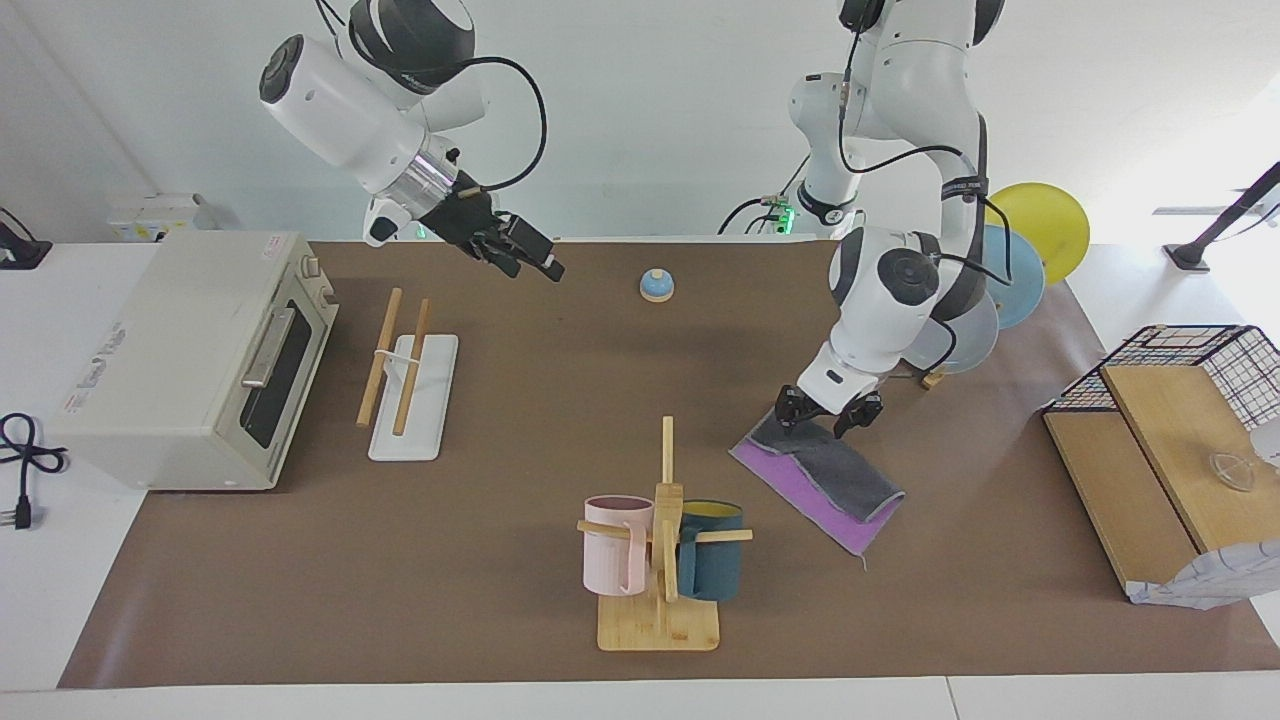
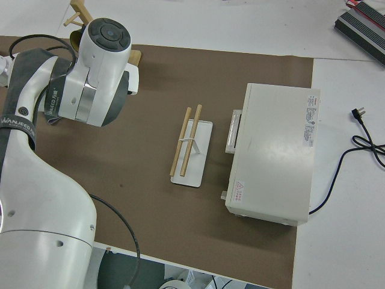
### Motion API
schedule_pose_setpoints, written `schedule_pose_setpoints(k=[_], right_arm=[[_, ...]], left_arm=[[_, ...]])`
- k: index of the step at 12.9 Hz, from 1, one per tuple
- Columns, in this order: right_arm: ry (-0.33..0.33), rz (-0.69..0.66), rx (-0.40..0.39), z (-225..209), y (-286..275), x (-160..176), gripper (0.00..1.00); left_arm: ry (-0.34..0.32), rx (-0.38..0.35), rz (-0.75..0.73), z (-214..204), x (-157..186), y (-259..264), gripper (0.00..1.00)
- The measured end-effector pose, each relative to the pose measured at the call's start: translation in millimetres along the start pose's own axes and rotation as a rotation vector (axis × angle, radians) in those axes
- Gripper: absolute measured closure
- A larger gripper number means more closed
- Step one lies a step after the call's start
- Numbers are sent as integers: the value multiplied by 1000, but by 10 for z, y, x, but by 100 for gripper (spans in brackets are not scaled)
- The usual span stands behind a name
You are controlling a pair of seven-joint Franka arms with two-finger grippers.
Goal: Fold towel and hang on rack
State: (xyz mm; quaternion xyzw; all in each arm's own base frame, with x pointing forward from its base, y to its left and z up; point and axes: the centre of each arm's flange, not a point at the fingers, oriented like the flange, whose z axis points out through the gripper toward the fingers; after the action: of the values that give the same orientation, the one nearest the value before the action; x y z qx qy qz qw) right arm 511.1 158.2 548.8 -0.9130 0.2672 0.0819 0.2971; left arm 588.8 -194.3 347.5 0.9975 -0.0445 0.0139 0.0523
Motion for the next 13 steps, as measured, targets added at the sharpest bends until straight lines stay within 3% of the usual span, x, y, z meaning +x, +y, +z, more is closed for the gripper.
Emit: schedule_pose_setpoints(k=[1,4,8,13], right_arm=[[1,0,1,-1,-1,1,0],[4,0,3,-4,-3,4,0],[4,0,2,0,-3,2,0],[-1,-2,-1,9,-4,-8,0]], left_arm=[[-10,-24,-40,16,-11,-70,0],[-42,-132,-196,182,-96,-313,0],[-2,-295,-447,365,-251,-591,0],[94,-334,-592,497,-389,-733,0]])
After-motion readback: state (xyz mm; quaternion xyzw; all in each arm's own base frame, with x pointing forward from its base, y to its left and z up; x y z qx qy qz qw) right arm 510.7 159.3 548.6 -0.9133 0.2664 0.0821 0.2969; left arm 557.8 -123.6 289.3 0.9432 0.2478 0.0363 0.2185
